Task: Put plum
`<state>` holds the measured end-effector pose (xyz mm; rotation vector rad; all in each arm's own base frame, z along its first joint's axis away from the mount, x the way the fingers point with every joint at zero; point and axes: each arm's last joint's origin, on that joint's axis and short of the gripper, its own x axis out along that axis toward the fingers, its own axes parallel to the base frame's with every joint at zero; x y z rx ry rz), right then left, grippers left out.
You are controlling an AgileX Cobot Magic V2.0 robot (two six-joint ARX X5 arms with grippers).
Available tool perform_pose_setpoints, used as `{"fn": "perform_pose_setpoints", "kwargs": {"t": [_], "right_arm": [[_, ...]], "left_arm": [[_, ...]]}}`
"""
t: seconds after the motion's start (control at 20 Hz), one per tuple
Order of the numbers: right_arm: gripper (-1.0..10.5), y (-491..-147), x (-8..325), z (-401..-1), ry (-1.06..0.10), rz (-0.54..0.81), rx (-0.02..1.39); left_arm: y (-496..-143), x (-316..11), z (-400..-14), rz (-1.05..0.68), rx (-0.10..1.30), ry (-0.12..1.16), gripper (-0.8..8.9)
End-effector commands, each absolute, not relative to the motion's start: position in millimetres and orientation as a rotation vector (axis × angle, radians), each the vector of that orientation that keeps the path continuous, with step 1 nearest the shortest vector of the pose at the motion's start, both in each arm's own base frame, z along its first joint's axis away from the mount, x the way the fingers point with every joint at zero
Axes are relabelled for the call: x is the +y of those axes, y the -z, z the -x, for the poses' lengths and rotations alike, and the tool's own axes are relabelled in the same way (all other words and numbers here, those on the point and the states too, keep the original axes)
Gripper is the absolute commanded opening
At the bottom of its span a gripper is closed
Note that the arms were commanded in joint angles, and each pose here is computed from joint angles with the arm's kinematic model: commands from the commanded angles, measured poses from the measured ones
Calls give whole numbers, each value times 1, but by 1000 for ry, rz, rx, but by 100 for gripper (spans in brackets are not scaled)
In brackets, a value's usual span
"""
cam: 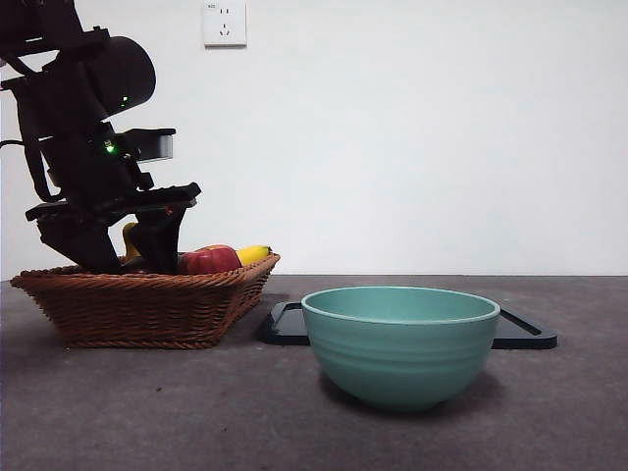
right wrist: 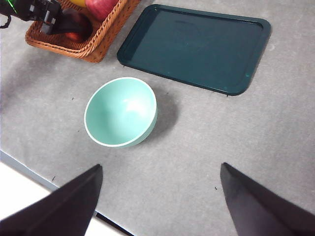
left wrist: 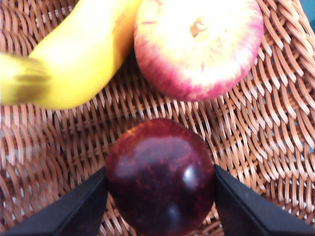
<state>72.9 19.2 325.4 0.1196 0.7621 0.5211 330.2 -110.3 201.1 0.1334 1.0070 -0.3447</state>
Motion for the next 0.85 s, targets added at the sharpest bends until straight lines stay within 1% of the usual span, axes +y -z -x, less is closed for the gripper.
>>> {"fn": "perform_pose_setpoints", "kwargs": {"t": [0.05, 0.15, 0.3, 0.35, 0.45, 0.65, 0.75, 0.85], "right_arm": [[382, -332, 19, -74, -523, -122, 739], [382, -332, 19, -74, -523, -122, 733], [382, -333, 20, -75, -524, -120, 721], [382, -333, 20, -75, -524, -119, 716], [382, -333, 20, -75, -523, -120, 717], [382, -333, 20, -75, -523, -120, 717], [382, -333, 20, -75, -523, -120, 717], [382, -333, 20, -75, -523, -120, 717]], "left_arm": [[-213, -112, -329, -140, 988, 356, 265], [-237, -112, -317, -138, 929, 370, 265], [-283, -120, -280, -125, 837, 440, 266], [-296, -127, -264, -128, 808, 491, 266], [-312, -146, -237, -142, 772, 618, 265], [-305, -202, -208, -215, 759, 822, 266], [-293, -226, -204, -243, 760, 884, 266], [-277, -243, -202, -274, 789, 918, 266]]}}
